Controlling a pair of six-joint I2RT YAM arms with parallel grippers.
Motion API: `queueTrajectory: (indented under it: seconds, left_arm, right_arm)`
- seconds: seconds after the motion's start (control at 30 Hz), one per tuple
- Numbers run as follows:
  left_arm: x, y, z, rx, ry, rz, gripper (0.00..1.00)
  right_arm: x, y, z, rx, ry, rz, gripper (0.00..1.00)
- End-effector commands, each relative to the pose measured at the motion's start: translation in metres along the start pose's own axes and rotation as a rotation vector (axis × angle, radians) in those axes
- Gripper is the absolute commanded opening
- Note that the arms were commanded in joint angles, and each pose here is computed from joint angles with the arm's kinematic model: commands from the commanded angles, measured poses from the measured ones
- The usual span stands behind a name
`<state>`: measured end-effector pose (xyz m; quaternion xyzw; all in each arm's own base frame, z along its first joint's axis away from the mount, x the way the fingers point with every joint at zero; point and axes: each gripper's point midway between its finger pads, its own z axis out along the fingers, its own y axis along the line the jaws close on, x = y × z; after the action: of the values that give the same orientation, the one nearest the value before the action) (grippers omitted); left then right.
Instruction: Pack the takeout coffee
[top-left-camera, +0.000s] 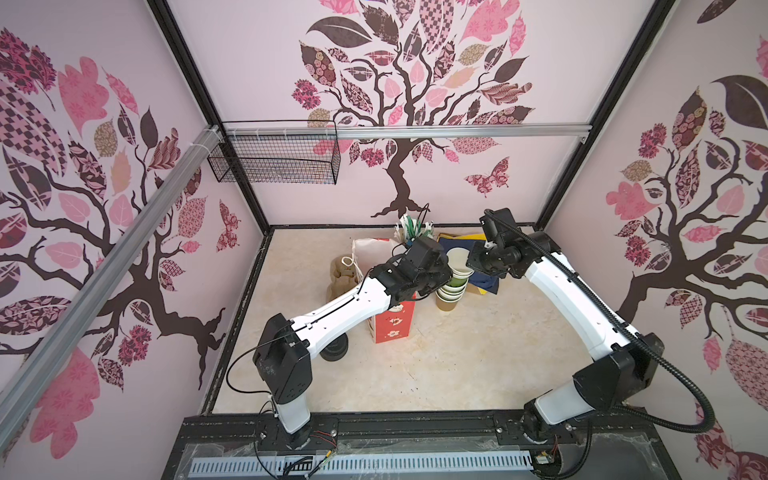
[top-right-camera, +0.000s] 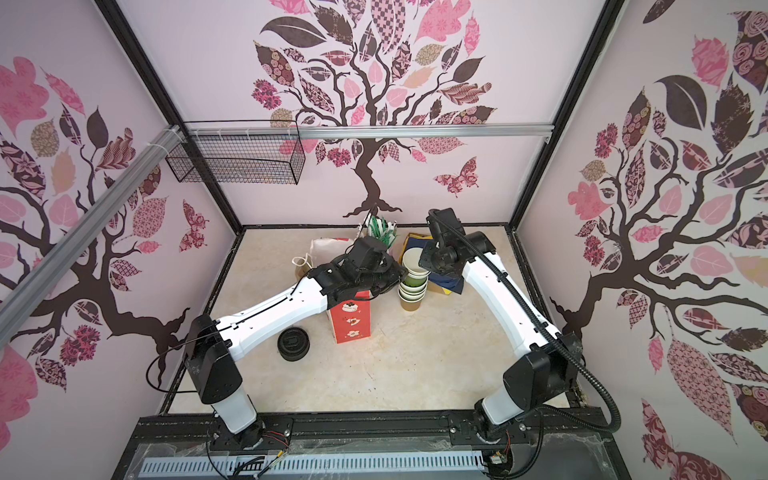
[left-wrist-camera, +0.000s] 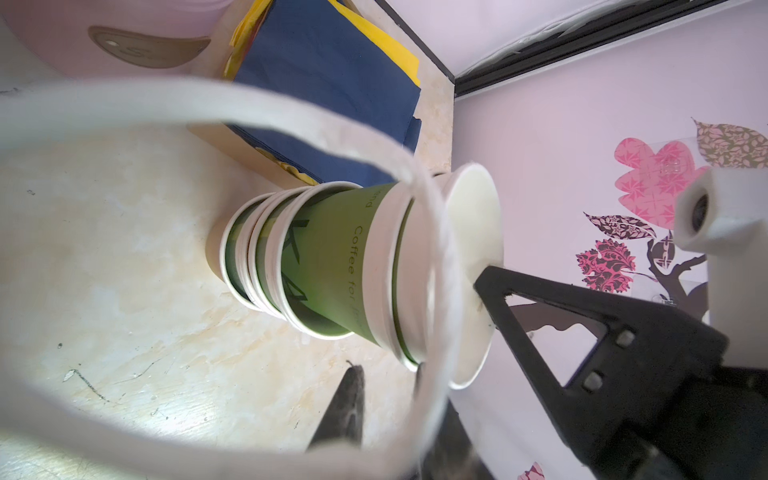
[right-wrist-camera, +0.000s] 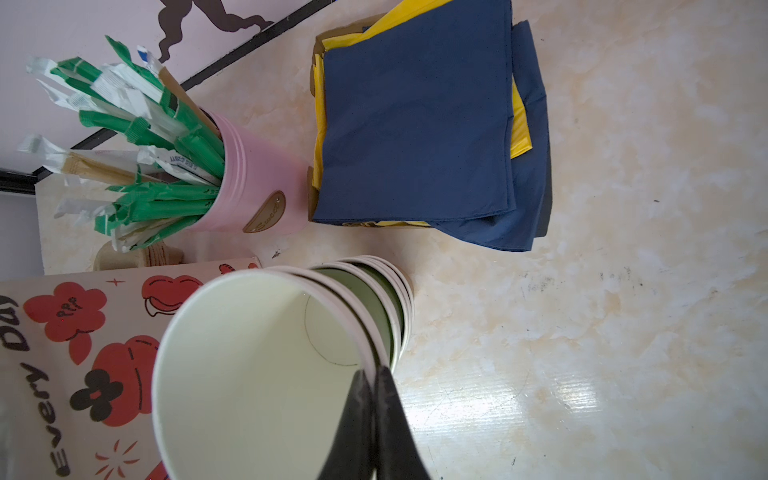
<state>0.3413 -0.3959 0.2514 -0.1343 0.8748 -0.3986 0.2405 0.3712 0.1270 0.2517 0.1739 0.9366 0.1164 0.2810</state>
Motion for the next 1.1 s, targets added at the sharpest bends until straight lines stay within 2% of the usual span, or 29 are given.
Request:
queueTrajectory:
  seconds: [0.0,0.6,0.77,1.07]
  left_arm:
    - [-0.009,-0.009,0.004,0.021,-0.026,-0.017,0.23]
    - [-0.009,0.013,0.011,-0.058,-0.029,-0.033,0.21]
    - [-0.02,-0.012,-0.006,0.014,-0.067,0.027,0.28]
    - [-0.031,-0.071,-0.074,0.182,-0.169,0.151,0.37]
  right_arm:
    - [-0.003,0.0,-0.023,-0.028,-0.021,0.046,0.0]
    - [-0.009,0.004,-0.039,-0.069,-0.057,0.069,0.0]
    - [-0.018,0.007,-0.049,-0.08,-0.095,0.074,0.0]
    - [-0.04,0.011,-0.089,-0.113,-0.201,0.068,0.0]
